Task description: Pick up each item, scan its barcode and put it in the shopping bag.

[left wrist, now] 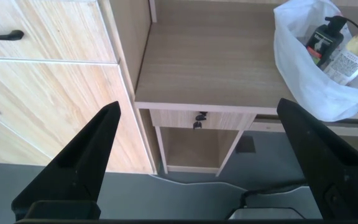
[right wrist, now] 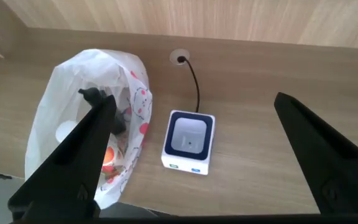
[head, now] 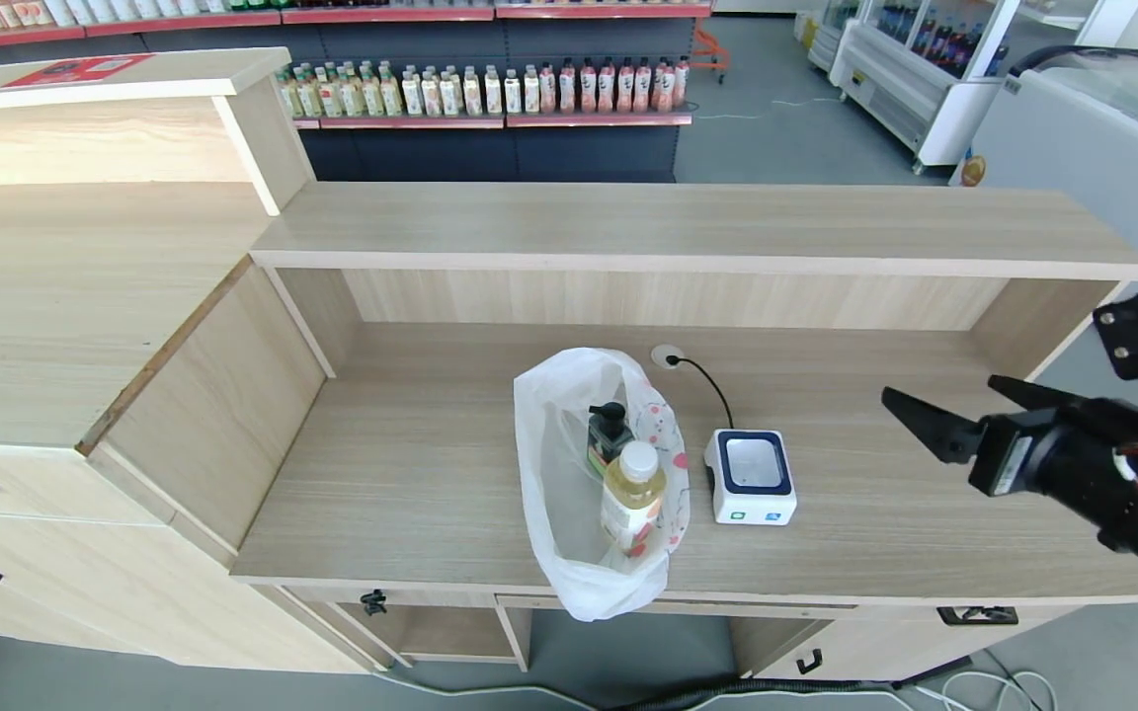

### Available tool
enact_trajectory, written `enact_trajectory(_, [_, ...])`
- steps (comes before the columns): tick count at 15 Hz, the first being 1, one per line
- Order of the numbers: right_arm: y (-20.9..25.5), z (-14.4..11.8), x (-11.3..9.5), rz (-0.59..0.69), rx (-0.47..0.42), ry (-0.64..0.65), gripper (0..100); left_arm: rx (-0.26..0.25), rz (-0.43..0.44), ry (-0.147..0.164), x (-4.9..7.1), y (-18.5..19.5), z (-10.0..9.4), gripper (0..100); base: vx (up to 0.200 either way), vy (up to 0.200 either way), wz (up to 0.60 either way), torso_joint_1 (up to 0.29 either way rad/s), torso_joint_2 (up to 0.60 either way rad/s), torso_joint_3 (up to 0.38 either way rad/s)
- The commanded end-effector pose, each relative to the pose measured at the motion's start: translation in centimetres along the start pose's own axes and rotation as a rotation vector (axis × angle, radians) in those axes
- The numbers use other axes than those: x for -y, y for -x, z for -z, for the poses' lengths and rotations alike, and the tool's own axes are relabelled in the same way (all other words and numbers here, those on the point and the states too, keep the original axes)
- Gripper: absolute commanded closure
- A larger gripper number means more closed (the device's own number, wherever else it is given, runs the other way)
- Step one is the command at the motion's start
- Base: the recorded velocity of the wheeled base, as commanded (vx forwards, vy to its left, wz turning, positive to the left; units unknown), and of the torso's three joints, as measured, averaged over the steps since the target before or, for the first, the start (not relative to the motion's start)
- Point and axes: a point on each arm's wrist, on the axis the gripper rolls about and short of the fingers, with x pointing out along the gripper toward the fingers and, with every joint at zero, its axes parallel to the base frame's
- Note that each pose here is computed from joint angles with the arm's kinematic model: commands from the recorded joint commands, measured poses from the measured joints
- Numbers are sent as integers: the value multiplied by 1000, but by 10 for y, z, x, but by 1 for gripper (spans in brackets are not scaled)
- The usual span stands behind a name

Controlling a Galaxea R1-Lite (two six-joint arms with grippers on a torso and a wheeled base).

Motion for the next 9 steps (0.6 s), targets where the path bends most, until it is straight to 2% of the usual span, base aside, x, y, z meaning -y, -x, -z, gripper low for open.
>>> enact_trajectory(1, [90,34,12,63,-3,26,0,0,0,0,0,0,0,0,0,0,0,0,0,0])
enact_trajectory(2, [112,50,14,86,-36,23,0,0,0,0,0,0,0,0,0,0,0,0,0,0])
enact_trajectory(6, [174,81,10,119,-33,30,0,0,0,0,0,0,0,0,0,0,0,0,0,0])
enact_trajectory(7, [181,90,8,107,-58,56,0,0,1,0,0,0,0,0,0,0,0,0,0,0])
enact_trajectory(9, [196,101,4,111,-32,74,0,0,0,0,0,0,0,0,0,0,0,0,0,0])
